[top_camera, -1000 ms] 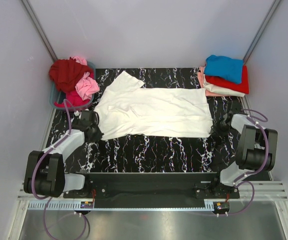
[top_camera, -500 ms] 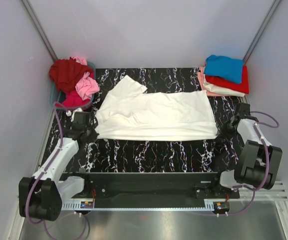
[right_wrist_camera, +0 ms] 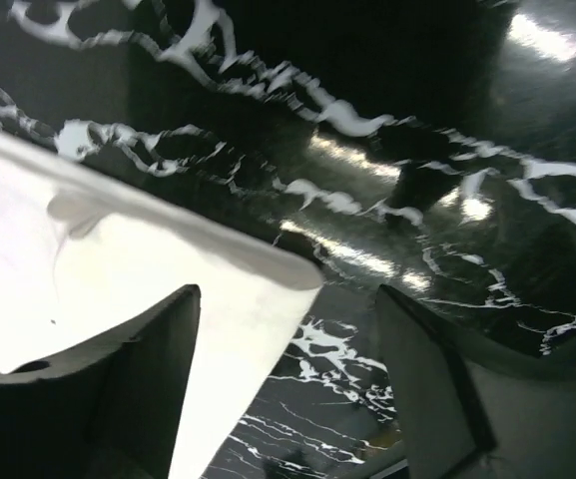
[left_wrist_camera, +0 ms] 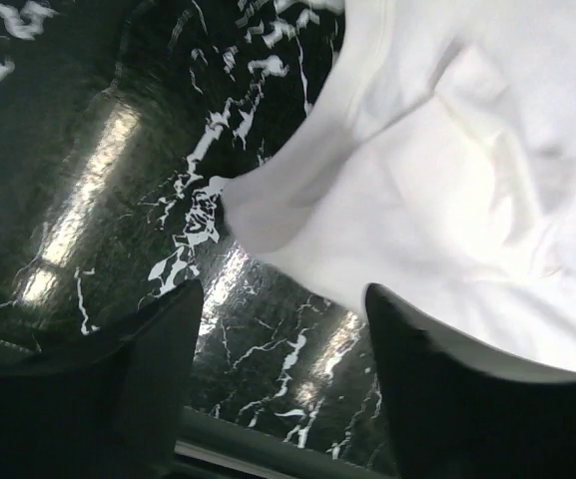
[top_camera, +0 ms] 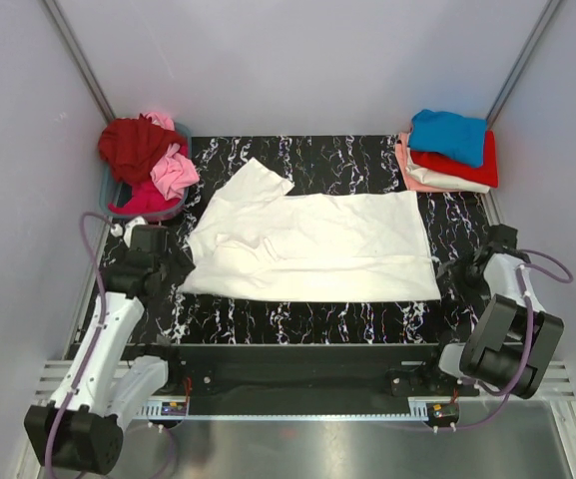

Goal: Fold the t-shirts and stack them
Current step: Fold the tshirt

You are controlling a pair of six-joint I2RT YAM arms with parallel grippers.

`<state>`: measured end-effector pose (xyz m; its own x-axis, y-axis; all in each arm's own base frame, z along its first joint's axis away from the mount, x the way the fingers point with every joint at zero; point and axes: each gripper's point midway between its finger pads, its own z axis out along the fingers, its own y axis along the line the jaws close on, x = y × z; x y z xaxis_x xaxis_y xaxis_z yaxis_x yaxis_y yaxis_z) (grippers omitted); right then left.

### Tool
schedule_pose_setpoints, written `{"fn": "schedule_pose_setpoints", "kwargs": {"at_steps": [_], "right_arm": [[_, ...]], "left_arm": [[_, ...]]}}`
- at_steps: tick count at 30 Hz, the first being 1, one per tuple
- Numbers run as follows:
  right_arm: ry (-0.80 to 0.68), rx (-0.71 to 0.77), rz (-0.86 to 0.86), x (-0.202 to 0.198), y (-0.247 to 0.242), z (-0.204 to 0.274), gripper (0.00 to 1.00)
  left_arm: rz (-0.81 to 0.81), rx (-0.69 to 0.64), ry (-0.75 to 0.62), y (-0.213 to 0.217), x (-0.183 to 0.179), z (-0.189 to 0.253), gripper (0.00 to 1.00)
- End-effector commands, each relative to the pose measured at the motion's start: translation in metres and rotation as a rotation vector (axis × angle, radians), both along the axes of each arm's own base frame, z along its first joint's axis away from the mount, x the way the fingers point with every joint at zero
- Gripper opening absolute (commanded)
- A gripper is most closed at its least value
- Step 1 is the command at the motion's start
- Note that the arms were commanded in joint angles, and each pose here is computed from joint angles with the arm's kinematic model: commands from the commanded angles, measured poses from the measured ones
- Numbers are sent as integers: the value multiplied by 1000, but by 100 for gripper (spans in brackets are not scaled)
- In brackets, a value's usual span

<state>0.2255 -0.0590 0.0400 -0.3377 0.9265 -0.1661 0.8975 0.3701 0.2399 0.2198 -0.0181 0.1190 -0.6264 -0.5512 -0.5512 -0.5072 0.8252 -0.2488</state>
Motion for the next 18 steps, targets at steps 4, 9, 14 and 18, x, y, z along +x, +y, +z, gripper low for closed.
{"fn": "schedule_pose_setpoints", "kwargs": {"at_steps": [4, 9, 14, 18], "right_arm": [[-87, -9, -71, -3, -19, 24, 97], [-258, 50, 43, 28, -7, 56, 95], [-303, 77, 179, 46, 17, 65, 91], [-376, 35, 353, 63, 61, 82, 93]], "left_arm": [[127, 124, -213, 37, -10, 84, 87], [-121, 64, -346, -2, 49, 101, 89], [-327, -2, -284, -43, 147, 85, 87], [-431, -22, -308, -67, 221, 87, 85]]}}
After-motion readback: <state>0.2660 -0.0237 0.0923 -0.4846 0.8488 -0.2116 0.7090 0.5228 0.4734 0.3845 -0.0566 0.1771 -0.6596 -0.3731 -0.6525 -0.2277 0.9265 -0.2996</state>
